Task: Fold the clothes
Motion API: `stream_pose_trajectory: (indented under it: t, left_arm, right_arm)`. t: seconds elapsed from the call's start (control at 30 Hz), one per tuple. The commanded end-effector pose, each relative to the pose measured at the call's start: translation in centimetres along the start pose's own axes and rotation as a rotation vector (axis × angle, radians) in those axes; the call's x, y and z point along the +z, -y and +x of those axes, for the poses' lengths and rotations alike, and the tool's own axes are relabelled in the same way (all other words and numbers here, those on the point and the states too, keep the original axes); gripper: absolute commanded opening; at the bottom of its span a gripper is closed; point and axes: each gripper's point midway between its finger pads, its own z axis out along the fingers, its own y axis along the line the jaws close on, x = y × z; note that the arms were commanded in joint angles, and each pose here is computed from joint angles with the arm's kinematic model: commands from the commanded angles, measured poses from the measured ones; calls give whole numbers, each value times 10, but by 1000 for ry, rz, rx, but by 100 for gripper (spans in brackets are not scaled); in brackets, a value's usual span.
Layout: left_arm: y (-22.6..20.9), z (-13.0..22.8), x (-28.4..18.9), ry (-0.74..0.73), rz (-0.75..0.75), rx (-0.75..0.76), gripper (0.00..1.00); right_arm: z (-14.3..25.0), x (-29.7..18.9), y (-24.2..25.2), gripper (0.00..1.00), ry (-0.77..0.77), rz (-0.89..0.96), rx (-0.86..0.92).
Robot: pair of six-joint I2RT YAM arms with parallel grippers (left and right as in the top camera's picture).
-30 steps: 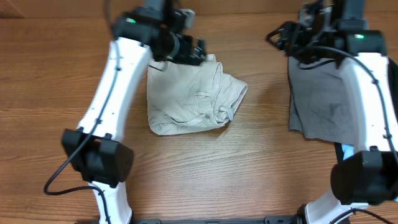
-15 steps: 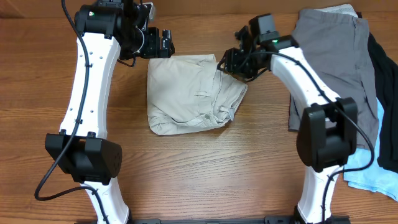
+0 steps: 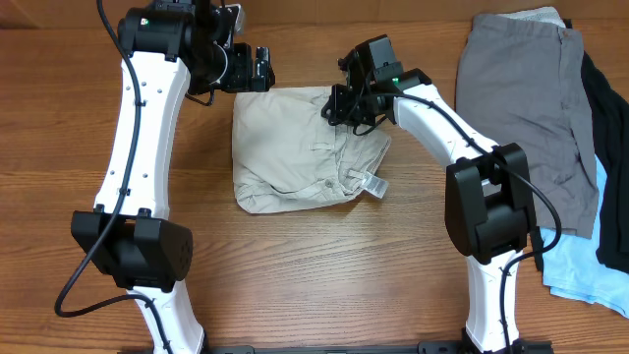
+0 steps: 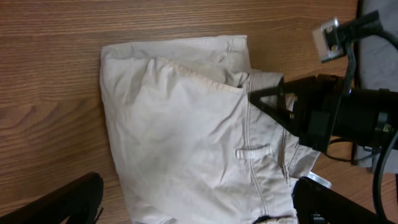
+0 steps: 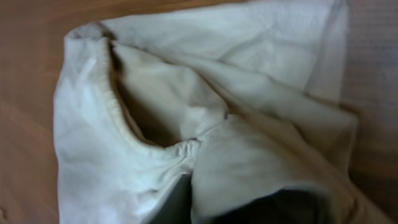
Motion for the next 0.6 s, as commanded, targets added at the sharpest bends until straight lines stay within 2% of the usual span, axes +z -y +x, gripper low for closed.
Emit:
stream_pose_trajectory:
  t: [0.0, 0.13, 0.23, 0.4, 0.57]
  left_arm:
    - [2, 2, -2, 1, -7, 27, 100]
    - [2, 2, -2, 1, -8, 27, 100]
    - [2, 2, -2, 1, -9, 30, 100]
    - [1, 1, -2, 5, -11, 43, 100]
    - [1, 1, -2, 4, -11, 54, 100]
  right_arm:
    - [-22, -9, -11, 4, 56, -44, -10]
    - [-56, -53, -29, 4, 108, -49, -35]
    - [-66, -92, -25, 4, 113, 34, 12]
    - [-31, -122, 9, 4, -34, 170, 181]
    - [12, -115, 52, 4, -176, 297, 294]
